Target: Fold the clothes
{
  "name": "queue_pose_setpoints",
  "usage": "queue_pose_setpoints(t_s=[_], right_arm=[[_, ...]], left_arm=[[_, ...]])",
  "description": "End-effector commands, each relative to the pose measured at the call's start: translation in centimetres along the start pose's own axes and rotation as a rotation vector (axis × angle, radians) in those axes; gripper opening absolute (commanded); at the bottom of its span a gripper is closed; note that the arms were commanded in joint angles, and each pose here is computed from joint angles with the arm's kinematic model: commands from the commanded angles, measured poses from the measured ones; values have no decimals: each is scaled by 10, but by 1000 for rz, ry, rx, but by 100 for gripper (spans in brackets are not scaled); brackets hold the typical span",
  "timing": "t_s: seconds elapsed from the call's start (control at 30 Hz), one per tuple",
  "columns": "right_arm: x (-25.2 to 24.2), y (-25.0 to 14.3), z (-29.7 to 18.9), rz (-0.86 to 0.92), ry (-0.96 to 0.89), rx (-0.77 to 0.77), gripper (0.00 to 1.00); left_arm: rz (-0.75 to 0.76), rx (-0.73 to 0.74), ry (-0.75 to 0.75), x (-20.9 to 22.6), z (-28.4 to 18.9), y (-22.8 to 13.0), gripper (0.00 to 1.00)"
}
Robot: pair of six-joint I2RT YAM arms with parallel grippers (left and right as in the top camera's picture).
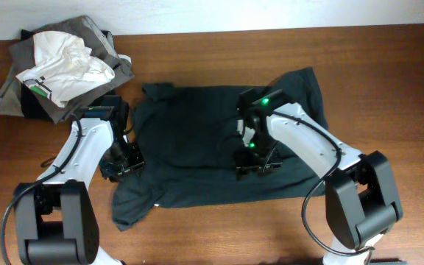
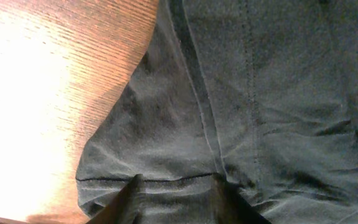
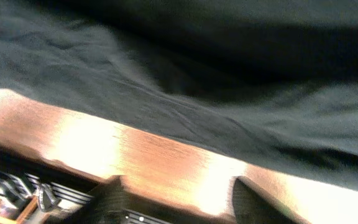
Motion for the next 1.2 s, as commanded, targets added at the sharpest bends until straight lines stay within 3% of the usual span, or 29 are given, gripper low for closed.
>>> queue_pose_setpoints(t_s=[0.0, 0.07, 0.13, 0.17, 0.37, 0.63, 0.93, 1.1, 1.13, 1.17], right_arm=[[15, 3, 1, 26, 26, -30, 66], [18, 2, 8, 19, 32, -9, 59], [21, 1, 16, 24, 53, 31, 19], [21, 1, 20, 25, 53, 46, 4], [14, -4, 41, 39, 50, 69, 4], [-15, 9, 71, 96, 58, 49, 4], [-60, 46, 50, 155, 65, -153, 4], [-62, 48, 47, 147, 65, -171, 6], [-60, 46, 44, 137, 64, -162, 6], [-56, 43, 30, 117, 60, -157, 5]], left_arm=[[7, -14, 8, 1, -1, 2, 45], [7, -14, 8, 1, -1, 2, 45], [7, -21, 4, 1, -1, 3, 45], [7, -23, 3, 0, -1, 4, 45], [8, -29, -2, -1, -1, 5, 52], [8, -29, -2, -1, -1, 5, 54], [8, -35, -6, -1, -1, 6, 54], [3, -93, 7, -1, -2, 15, 54], [0, -98, 2, -1, -3, 17, 48], [25, -117, -9, -4, -10, 21, 29]])
Point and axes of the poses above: each gripper's point midway between its finger pads, its own z axis out along the fingers, its own x axis along the line the jaws close on, y = z × x, the point moved 6 cm from there along -z, back along the fingers, and after that the axes turned 11 degrees about -z, right-handed, at the moved point
